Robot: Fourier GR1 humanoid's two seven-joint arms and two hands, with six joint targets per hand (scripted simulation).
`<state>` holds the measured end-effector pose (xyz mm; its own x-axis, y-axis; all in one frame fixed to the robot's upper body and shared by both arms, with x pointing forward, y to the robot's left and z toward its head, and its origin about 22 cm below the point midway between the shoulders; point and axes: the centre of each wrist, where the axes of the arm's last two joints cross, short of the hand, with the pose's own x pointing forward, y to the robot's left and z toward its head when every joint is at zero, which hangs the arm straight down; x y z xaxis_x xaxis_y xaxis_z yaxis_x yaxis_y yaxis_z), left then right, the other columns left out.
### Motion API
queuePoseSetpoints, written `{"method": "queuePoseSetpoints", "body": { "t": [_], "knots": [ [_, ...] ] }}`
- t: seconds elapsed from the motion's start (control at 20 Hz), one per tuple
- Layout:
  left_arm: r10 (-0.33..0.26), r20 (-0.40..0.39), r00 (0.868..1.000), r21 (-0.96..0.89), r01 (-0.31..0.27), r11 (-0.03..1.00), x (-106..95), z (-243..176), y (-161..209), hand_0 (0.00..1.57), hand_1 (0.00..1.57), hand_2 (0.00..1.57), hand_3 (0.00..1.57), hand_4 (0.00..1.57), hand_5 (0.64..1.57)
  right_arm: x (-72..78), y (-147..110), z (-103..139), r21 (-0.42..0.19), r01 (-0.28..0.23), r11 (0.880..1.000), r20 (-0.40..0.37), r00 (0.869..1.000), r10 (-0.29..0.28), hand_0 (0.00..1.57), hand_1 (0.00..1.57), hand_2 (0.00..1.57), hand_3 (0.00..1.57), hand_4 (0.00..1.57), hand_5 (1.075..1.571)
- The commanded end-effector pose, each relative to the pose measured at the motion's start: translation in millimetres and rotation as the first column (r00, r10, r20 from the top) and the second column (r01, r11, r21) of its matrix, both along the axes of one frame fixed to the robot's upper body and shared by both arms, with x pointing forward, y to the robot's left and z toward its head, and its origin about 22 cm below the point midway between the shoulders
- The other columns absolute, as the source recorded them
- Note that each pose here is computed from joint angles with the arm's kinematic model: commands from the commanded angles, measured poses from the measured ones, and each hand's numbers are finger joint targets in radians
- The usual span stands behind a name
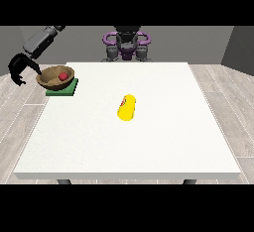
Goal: Pick the cup and pour the ball into the bowl, then pick the bowl and place it on the pad
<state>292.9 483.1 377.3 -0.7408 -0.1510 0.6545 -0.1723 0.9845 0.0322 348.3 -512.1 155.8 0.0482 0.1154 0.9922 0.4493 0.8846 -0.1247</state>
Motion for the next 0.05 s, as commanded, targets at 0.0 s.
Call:
{"method": "queuePoseSetpoints", "body": {
  "t": [0.0],
  "knots": [
    [0.002, -0.029, 1.000, 0.005, -0.002, 1.000, -4.6, -7.4, 17.4, 0.00, 0.00, 0.00, 0.00, 0.00, 1.515, -8.3, -15.7, 33.8, 0.016, -0.004, 1.000, 0.030, 1.000, 0.003, 0.13, 0.13, 0.28, 0.38, 0.00, 1.467]
  ]
}}
